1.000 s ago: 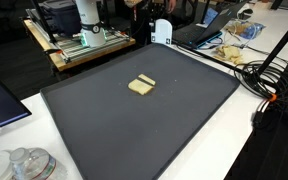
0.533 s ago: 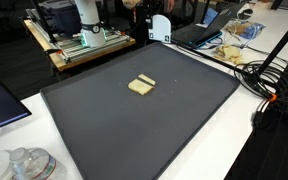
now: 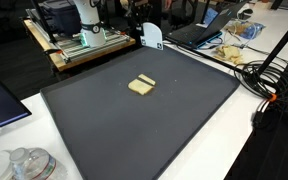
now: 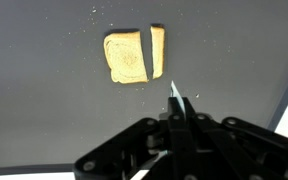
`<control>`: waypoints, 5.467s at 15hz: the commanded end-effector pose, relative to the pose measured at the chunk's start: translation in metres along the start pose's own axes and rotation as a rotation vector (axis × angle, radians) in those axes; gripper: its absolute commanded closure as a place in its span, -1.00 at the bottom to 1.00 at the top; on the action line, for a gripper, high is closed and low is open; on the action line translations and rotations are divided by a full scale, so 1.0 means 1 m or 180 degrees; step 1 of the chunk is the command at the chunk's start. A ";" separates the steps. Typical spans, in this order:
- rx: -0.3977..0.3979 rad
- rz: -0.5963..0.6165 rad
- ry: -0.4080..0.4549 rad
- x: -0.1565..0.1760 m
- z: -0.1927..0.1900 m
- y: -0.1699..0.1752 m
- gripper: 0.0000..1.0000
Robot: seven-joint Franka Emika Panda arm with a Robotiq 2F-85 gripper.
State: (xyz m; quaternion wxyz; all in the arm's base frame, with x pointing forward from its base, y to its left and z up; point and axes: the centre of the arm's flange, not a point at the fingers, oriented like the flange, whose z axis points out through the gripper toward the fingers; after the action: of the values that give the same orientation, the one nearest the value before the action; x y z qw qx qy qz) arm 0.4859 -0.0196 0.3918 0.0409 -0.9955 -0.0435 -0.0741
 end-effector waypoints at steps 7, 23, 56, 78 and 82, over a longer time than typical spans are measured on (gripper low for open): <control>0.0301 -0.0259 0.0005 -0.005 0.014 0.041 0.92; 0.1304 -0.0391 0.0236 0.013 0.036 0.118 0.98; 0.1739 0.1200 0.0143 0.039 0.127 0.207 0.98; 0.0584 0.1365 -0.0147 -0.012 0.063 0.062 0.98; 0.0110 0.1530 -0.0113 -0.009 0.083 0.047 0.98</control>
State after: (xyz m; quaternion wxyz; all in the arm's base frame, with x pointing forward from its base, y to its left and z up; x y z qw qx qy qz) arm 0.4918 -0.0837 0.3067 0.1165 -0.9804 0.1516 -0.0476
